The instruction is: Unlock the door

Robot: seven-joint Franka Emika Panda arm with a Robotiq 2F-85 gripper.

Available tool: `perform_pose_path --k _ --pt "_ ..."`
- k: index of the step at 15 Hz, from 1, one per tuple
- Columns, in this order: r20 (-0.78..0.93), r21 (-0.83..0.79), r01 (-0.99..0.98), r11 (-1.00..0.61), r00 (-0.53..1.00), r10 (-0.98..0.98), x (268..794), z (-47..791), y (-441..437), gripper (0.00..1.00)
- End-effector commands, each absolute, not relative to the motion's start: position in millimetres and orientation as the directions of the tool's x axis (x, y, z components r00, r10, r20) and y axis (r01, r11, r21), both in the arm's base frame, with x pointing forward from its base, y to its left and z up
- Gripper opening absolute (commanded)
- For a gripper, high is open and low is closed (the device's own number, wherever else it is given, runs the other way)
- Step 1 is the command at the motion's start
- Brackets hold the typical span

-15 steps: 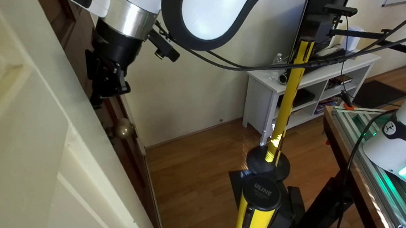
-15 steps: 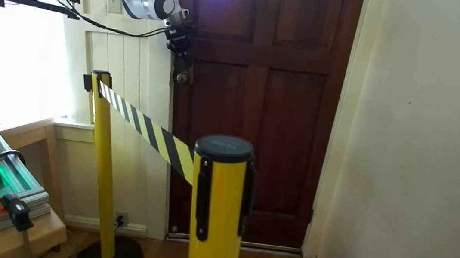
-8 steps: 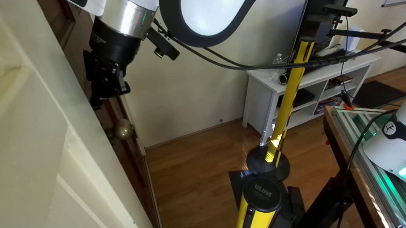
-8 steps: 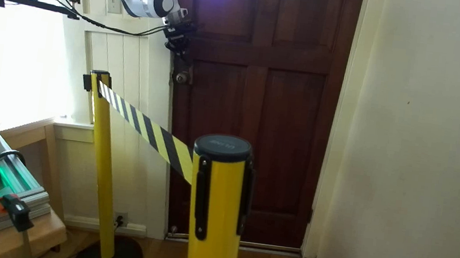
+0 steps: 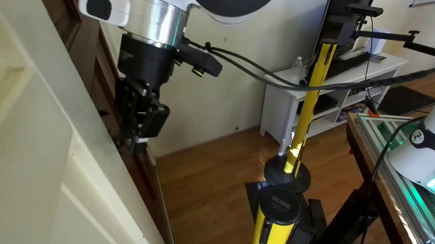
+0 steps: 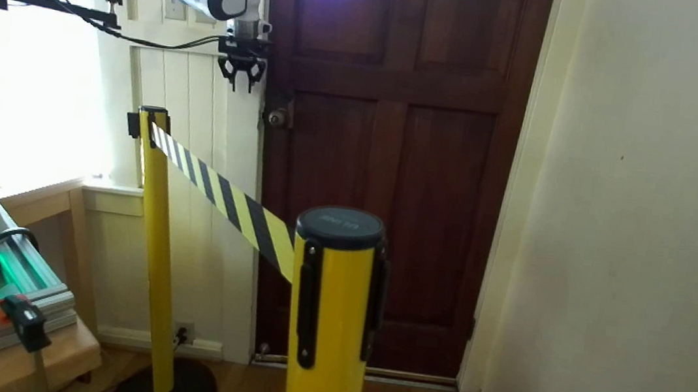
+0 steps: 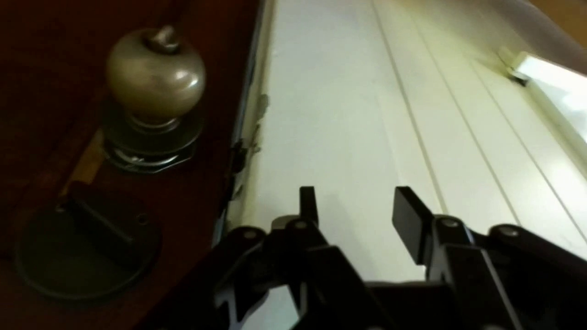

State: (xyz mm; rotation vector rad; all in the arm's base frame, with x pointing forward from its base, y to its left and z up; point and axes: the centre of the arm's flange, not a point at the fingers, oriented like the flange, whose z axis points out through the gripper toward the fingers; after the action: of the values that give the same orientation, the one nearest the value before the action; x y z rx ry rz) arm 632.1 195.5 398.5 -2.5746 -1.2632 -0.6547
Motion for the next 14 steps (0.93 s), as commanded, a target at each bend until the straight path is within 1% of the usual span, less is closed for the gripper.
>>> perform_pose_path --k 1,3,4,5,7,11,14 --pt "0.494 -0.145 0.690 -0.710 0.672 0.552 574 393 150 0.81" --pt "0.478 -0.218 0.595 -0.774 0.756 0.446 560 384 119 0.95" --pt "0.461 -0.238 0.541 -0.806 0.794 0.397 547 381 99 0.99" --pt "0.438 -0.271 0.505 -0.819 0.823 0.363 538 376 81 1.00" --pt "0.373 -0.288 0.442 -0.850 0.869 0.325 511 371 47 1.00" --pt "0.281 -0.266 0.323 -0.908 0.927 0.248 450 380 -20 1.00" --pt "0.225 -0.227 0.251 -0.941 0.954 0.199 404 403 -57 1.00"
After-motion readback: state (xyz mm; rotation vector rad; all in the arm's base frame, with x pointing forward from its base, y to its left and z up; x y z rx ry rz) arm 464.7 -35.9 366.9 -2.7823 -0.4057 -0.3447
